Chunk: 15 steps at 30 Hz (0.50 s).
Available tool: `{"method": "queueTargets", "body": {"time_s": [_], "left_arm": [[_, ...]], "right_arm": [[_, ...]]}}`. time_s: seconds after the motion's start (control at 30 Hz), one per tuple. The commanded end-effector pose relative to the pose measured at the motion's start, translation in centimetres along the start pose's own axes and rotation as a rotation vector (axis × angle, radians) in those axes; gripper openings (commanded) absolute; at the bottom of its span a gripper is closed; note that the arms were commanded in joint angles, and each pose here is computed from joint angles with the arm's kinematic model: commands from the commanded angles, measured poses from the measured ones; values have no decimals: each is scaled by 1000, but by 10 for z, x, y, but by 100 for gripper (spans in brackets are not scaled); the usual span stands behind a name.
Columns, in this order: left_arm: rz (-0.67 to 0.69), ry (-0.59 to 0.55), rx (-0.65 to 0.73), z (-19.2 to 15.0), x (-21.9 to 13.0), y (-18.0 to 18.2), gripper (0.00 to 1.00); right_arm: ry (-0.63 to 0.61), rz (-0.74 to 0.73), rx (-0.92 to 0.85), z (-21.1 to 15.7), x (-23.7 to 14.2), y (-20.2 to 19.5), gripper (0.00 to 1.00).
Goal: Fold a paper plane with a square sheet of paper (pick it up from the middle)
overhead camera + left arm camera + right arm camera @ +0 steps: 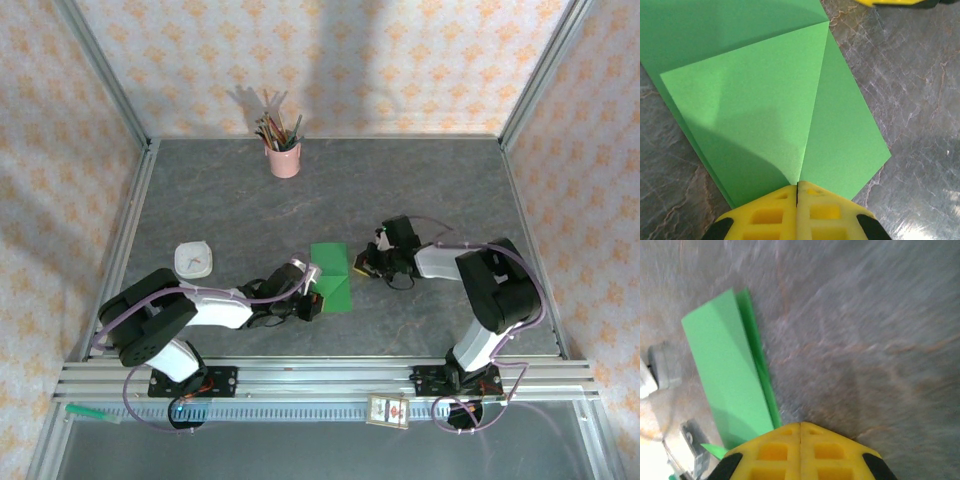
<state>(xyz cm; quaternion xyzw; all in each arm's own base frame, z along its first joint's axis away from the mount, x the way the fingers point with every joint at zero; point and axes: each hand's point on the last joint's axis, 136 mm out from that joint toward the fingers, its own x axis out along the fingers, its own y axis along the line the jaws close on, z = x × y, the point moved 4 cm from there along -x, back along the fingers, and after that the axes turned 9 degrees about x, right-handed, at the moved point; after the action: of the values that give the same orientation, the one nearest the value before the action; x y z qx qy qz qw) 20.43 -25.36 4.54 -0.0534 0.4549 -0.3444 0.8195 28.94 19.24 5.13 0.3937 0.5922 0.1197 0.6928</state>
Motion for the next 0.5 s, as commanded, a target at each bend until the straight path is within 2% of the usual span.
{"method": "queueTargets", "body": {"time_s": [0.0,0.23,0.33,0.47], "left_arm": [[50,73,-54,-12,-3,5,1],[-75,-148,-123,45,-26,-24,16],[-65,-187,-147,58,-28,-18,15],[-12,-156,-134,66,-16,-4,7]], "right_arm": [[-102,3,-67,14,-22,16,5],[-147,-28,-155,-9,-44,18,13],[-145,-34,-177,-25,-45,19,20],[-135,-40,-202,-42,-44,23,29]]}}
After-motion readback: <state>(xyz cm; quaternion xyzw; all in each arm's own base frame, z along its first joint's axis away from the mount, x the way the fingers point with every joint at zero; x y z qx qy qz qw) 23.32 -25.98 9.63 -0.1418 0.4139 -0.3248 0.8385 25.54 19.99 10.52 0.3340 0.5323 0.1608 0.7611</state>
